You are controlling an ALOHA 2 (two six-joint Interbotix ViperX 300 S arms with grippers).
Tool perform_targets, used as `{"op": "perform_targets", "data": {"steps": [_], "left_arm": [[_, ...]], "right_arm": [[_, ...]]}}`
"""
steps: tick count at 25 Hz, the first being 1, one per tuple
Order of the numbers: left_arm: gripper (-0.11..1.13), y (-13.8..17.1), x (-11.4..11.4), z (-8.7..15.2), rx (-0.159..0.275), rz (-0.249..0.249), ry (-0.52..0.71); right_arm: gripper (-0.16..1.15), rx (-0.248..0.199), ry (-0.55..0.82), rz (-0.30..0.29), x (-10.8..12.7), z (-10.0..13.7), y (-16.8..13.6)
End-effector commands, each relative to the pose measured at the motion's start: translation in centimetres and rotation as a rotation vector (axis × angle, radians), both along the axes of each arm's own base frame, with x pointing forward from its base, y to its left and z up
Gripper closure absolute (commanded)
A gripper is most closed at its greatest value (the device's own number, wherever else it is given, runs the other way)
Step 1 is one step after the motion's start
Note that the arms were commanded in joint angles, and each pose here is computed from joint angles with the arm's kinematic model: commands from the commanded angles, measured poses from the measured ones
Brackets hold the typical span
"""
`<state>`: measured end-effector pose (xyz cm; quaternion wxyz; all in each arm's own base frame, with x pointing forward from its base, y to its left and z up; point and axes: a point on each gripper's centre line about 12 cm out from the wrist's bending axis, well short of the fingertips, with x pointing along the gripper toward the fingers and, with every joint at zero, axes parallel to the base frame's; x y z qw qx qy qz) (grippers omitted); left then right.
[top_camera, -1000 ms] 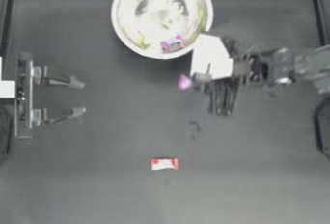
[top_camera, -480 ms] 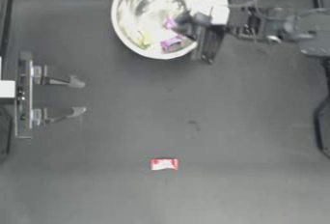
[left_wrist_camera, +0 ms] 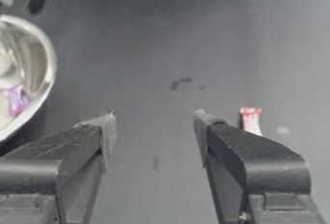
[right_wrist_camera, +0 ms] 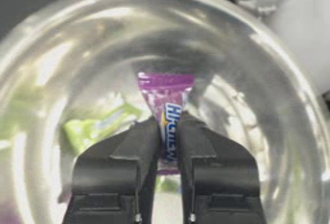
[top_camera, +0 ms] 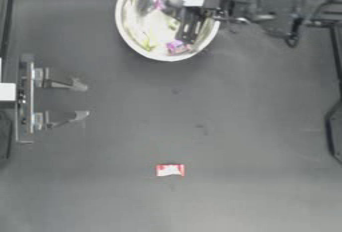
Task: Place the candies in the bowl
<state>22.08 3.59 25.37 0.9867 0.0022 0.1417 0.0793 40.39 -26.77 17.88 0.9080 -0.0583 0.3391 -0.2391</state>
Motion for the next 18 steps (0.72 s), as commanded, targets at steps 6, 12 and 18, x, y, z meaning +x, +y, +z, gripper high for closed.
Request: {"op": "perform_targets", "data": {"steps": [6, 12, 18], "left_arm": [[0.14, 0.1, 0.1, 0.4, -0.003, 0.005, -0.017], [0.14, 0.1, 0.1, 0.4, -0.003, 0.005, -0.017], [0.14, 0.1, 0.1, 0.4, -0.003, 0.005, -0.016]], "right_arm": [[0.36, -0.046, -0.015, -0.005, 1.2, 1.9, -1.3], [-0.08, -0.036, -0.012, -0.008, 1.0, 1.7, -1.1], [-0.01, -0.047, -0.072, 0.024, 0.1, 5.1, 1.8]]}}
